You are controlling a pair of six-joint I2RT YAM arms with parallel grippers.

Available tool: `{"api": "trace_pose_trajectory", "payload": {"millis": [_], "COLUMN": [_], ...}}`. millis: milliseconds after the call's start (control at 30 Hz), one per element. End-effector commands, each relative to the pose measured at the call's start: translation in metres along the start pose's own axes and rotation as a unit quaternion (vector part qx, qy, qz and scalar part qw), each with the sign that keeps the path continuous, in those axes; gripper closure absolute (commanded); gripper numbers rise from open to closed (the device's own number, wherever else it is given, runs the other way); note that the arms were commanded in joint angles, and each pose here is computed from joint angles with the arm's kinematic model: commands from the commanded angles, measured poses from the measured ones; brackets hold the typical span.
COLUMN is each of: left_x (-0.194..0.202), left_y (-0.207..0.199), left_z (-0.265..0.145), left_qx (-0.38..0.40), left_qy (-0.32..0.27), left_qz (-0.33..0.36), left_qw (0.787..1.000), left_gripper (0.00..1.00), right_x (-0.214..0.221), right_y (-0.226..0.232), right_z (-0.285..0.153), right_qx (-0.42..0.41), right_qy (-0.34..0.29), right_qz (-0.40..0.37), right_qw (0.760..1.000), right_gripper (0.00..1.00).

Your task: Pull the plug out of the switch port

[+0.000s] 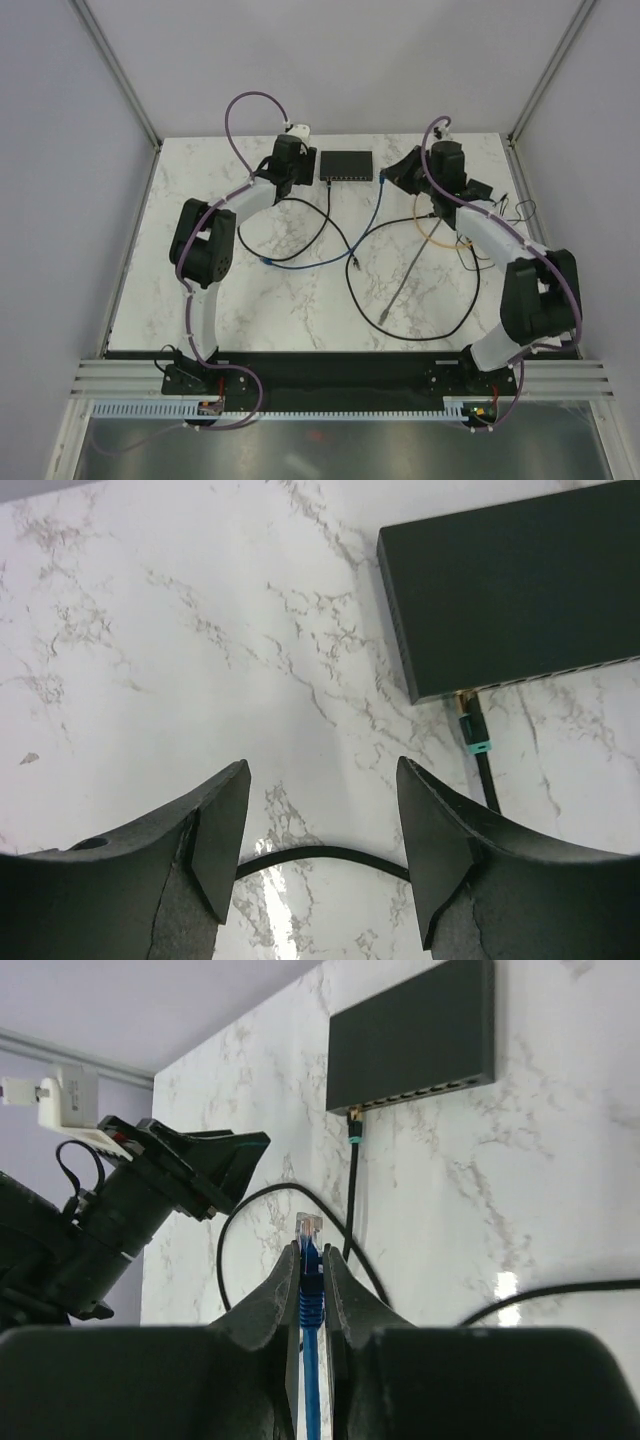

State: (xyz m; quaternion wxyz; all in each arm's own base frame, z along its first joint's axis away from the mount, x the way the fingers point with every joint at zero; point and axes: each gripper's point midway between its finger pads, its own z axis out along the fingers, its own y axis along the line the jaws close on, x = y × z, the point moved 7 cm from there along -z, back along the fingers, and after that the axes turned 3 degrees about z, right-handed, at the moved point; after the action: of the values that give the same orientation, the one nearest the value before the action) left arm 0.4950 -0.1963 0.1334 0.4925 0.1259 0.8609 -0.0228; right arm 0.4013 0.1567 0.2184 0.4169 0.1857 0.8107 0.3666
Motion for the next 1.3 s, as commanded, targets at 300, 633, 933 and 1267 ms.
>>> {"api": "trace_pose_trajectory", "payload": {"millis": [300,633,933,1267], "left_x": [-0.031,-0.036,-0.034,-0.036], "left_y": [-0.012,-0.012,-0.015,-0.015], "left_z": [-0.015,-0.011,-0.002,0.003], "left_qx": [0.017,0.041,0.08,0.085], "left_qy": [-0.072,-0.075,-0.06,-0.055], "left_qz": [-0.047,-0.044,-0.046,-0.023], "left_qw": [0.996,0.995,0.994,0.995], "left_gripper": [0.31,0.31,0.32,0.32], "right_x": [-0.118,-0.138,-0.097,-0.111], "right_y": [-0.098,-0.17,-0.237,-0.156], "right_z": [-0.17,-0.127,-0.085,-0.05], "right_qx": [0.388,0.466,0.497,0.43], "right_qy": [-0.206,-0.181,-0.107,-0.135], "right_qz": [-0.051,-0.027,-0.002,-0.098], "right_qw": [0.897,0.866,0.861,0.887], "right_gripper": [1.0,1.0,0.82,0.31]}}
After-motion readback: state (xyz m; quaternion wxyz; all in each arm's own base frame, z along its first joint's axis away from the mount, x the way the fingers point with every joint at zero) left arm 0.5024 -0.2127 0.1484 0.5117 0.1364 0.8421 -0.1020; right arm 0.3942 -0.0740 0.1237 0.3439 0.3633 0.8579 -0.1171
